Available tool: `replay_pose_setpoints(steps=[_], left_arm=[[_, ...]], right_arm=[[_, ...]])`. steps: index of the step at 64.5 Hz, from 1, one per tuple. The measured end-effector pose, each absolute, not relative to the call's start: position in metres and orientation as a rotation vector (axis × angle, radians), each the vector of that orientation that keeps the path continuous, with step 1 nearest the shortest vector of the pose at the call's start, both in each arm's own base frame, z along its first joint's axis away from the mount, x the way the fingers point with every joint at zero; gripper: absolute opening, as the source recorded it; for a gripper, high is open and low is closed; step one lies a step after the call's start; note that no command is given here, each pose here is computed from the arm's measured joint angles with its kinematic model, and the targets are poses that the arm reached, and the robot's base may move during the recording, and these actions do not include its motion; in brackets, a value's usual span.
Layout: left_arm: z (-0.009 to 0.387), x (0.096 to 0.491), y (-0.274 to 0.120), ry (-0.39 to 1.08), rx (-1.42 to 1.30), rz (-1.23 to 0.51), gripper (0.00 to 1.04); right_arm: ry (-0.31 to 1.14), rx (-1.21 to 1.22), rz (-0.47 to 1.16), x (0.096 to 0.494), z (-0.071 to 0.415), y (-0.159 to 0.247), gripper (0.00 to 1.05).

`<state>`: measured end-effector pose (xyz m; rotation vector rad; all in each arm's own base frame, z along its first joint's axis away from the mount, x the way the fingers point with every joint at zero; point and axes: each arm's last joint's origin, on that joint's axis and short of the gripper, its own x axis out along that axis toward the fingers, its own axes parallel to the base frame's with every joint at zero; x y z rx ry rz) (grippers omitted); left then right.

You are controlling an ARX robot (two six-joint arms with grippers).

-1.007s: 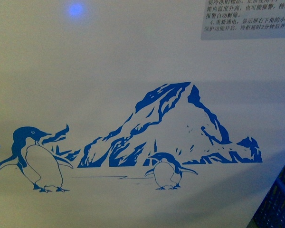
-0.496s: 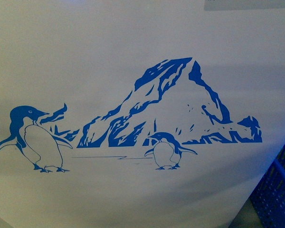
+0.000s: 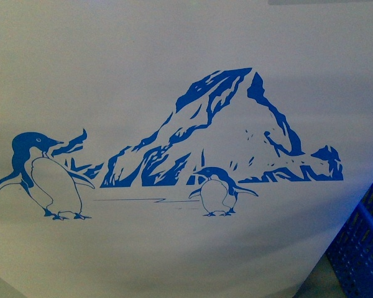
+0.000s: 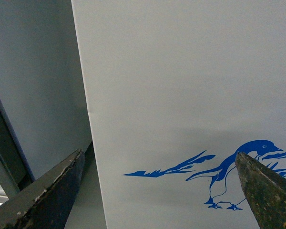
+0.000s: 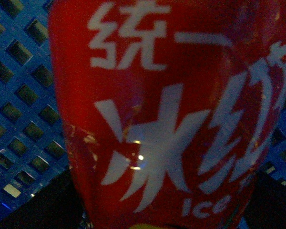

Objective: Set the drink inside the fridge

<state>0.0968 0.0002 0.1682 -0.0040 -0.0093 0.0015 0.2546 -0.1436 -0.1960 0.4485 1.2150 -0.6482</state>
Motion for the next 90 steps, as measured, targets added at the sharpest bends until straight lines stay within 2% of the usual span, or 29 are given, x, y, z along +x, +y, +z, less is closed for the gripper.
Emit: replay_pose_setpoints(steps=[2,8,14,21,30,41,49,57,62,73,81,90], left_arm=[[0.168,0.097,0.000,-0.009,-0.004,0.002,0.97],[0.168,0.097,0.000,-0.009,-0.004,0.002,0.97],[0.168,0.097,0.000,-0.009,-0.004,0.001,0.97],[0.168,0.097,0.000,-0.009,-0.004,0.002,0.97],[0.168,0.097,0.000,-0.009,-0.004,0.001,0.97],[0.168,0.097,0.000,-0.009,-0.004,0.001,0.97],[0.168,0.097,0.000,-0.009,-0.004,0.002,0.97],[0.168,0.097,0.000,-0.009,-0.004,0.002,0.97],[0.168,0.097,0.000,-0.009,-0.004,0.001,0.97],[0.168,0.097,0.000,-0.009,-0.004,0.002,0.97],[0.168,0.097,0.000,-0.009,-0.004,0.002,0.97],[0.168,0.097,0.000,-0.009,-0.004,0.002,0.97]], right_arm=[[1.213,0.445,-0.646,0.254,-0.196,-0.143,0.76],[1.211,0.444,-0.644,0.254,-0.196,-0.142,0.64],[1.205,0.445,-0.642,0.251,-0.189,-0.141,0.48],[1.201,0.446,-0.641,0.248,-0.180,-0.142,0.39],[1.168,0.440,-0.630,0.251,-0.161,-0.145,0.37],[1.054,0.394,-0.586,0.261,-0.110,-0.149,0.37],[0.905,0.285,-0.509,0.270,-0.047,-0.149,0.37],[0.722,0.186,-0.386,0.268,0.038,-0.137,0.37],[0.658,0.166,-0.350,0.265,0.070,-0.132,0.37],[0.463,0.119,-0.297,0.243,0.162,-0.118,0.37],[0.279,0.074,-0.283,0.208,0.234,-0.097,0.37],[0.149,0.045,-0.255,0.173,0.276,-0.067,0.37]])
